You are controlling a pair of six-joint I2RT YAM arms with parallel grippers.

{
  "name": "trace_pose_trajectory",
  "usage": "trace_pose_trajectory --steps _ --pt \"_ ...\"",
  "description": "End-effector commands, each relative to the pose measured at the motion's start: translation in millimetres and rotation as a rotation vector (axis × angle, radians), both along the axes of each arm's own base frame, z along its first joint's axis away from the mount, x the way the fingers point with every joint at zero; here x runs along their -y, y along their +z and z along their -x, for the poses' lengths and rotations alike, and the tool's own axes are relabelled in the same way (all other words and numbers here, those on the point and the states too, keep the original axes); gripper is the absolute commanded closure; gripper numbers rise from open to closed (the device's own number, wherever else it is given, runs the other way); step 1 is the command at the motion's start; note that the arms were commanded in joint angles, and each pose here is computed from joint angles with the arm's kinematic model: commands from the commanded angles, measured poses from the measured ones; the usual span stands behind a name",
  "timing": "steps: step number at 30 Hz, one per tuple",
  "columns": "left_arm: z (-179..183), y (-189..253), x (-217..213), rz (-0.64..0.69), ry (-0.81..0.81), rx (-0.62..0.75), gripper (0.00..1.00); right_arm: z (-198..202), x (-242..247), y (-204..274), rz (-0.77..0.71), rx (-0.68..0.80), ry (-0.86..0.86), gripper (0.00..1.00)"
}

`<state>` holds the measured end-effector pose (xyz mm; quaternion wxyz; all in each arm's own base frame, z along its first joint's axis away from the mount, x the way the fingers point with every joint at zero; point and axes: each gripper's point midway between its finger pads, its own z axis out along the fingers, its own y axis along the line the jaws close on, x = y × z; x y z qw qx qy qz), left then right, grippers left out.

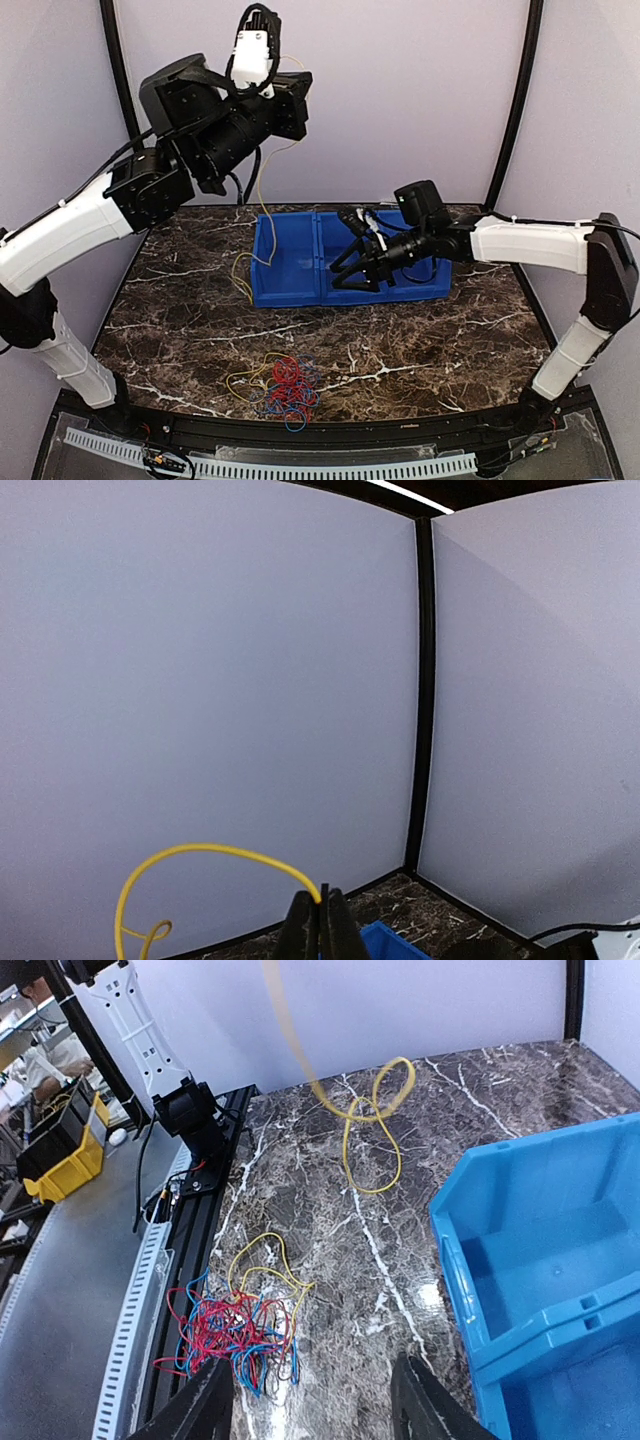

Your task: Untangle the cables

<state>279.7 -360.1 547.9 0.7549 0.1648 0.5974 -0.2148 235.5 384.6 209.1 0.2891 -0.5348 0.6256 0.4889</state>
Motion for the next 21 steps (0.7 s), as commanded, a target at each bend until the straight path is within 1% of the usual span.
trace_pose_trajectory --steps 1,6,8,10,14,18,21 --pt "-24 17 -15 -0.015 0.082 0.015 1.00 14 36 -9 0.095 0.148 -0.015 0.43" --pt "-54 9 -27 -0.035 0.151 0.007 1.00 26 63 -5 0.085 0.244 -0.053 0.40" --pt "-69 5 -36 -0.036 0.182 -0.002 1.00 24 73 -9 0.082 0.285 -0.091 0.38" --pt "-82 -2 -42 -0.042 0.202 -0.015 1.00 20 81 -16 0.088 0.288 -0.118 0.38" --pt "-103 -29 -45 -0.040 0.202 -0.064 1.00 9 93 -17 0.073 0.285 -0.160 0.37" --pt "-126 -67 -41 -0.058 0.196 -0.133 1.00 10 94 -19 0.066 0.295 -0.153 0.37" --pt "-134 -101 -34 -0.084 0.173 -0.195 1.00 10 95 -20 0.067 0.313 -0.152 0.37"
